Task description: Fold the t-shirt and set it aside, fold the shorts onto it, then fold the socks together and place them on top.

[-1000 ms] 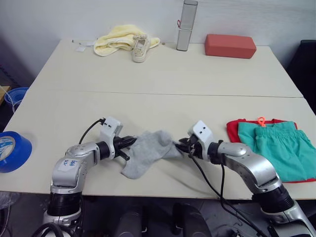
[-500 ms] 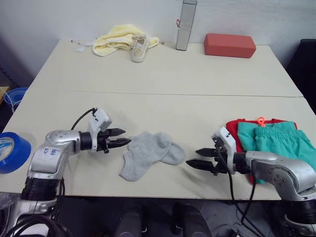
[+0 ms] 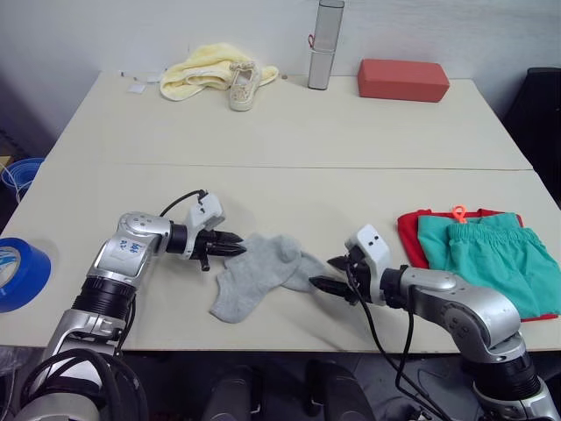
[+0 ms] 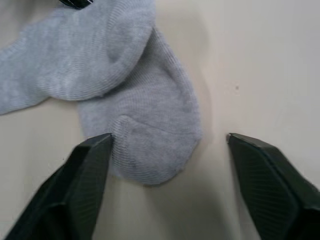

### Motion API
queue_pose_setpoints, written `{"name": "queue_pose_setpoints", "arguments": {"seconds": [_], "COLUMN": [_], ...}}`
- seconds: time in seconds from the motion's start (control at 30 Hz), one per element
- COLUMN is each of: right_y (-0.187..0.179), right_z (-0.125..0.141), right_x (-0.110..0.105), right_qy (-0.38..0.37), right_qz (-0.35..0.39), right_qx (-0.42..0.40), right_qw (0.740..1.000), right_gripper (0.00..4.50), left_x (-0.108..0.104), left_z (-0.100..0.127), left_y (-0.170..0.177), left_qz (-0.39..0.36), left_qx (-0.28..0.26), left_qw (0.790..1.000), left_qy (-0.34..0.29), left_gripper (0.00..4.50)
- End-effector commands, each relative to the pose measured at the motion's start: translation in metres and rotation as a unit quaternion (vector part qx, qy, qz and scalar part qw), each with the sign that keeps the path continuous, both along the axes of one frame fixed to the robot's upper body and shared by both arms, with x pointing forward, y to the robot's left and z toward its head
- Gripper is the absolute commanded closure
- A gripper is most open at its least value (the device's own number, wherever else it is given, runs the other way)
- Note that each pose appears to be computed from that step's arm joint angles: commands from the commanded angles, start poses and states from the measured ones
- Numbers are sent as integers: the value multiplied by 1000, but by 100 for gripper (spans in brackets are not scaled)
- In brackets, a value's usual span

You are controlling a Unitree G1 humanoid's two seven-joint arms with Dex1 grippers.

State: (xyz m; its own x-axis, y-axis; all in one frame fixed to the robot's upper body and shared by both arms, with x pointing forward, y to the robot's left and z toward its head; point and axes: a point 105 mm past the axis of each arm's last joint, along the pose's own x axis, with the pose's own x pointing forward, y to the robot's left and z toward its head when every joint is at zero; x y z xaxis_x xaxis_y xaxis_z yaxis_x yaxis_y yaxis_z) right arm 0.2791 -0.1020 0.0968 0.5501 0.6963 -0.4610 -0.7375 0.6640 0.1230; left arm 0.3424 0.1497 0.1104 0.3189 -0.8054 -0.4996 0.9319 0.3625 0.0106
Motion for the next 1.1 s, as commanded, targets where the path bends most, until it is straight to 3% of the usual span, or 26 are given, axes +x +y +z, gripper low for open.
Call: {"name": "queue_pose_setpoints", "arguments": {"seconds": [0.03,0.23,0.37,0.6,0.73,0.83,0.9,0.97,1.1], "right_y": [11,14,2,-13,-13,-14,-14,-15,-28], "right_z": [-9,-8,-2,7,6,0,1,11,30], "right_x": [-5,-3,11,34,41,34,34,39,36], "right_qy": [8,-15,-43,-66,-54,9,8,-23,-70], "right_qz": [25,44,34,42,50,56,54,56,79], "right_qx": [-6,-10,-24,-53,-53,-41,-38,-29,-8], "right_qw": [1000,999,998,996,996,998,998,998,994], "right_gripper": [233,449,449,449,449,449,403,359,223], "left_x": [-3,-16,-28,-38,-42,-44,-47,-49,-47], "left_z": [-5,-7,-9,-6,-4,-1,0,-3,10], "left_y": [-1,3,4,2,0,-1,-3,2,21], "left_qz": [0,23,45,149,199,216,216,226,251], "left_qx": [5,-15,-29,-68,-88,-105,-119,-104,-119], "left_qw": [1000,999,998,987,976,971,969,968,961], "left_qy": [7,19,27,11,1,-3,10,22,6], "left_gripper": [450,450,450,450,450,450,450,402,286]}}
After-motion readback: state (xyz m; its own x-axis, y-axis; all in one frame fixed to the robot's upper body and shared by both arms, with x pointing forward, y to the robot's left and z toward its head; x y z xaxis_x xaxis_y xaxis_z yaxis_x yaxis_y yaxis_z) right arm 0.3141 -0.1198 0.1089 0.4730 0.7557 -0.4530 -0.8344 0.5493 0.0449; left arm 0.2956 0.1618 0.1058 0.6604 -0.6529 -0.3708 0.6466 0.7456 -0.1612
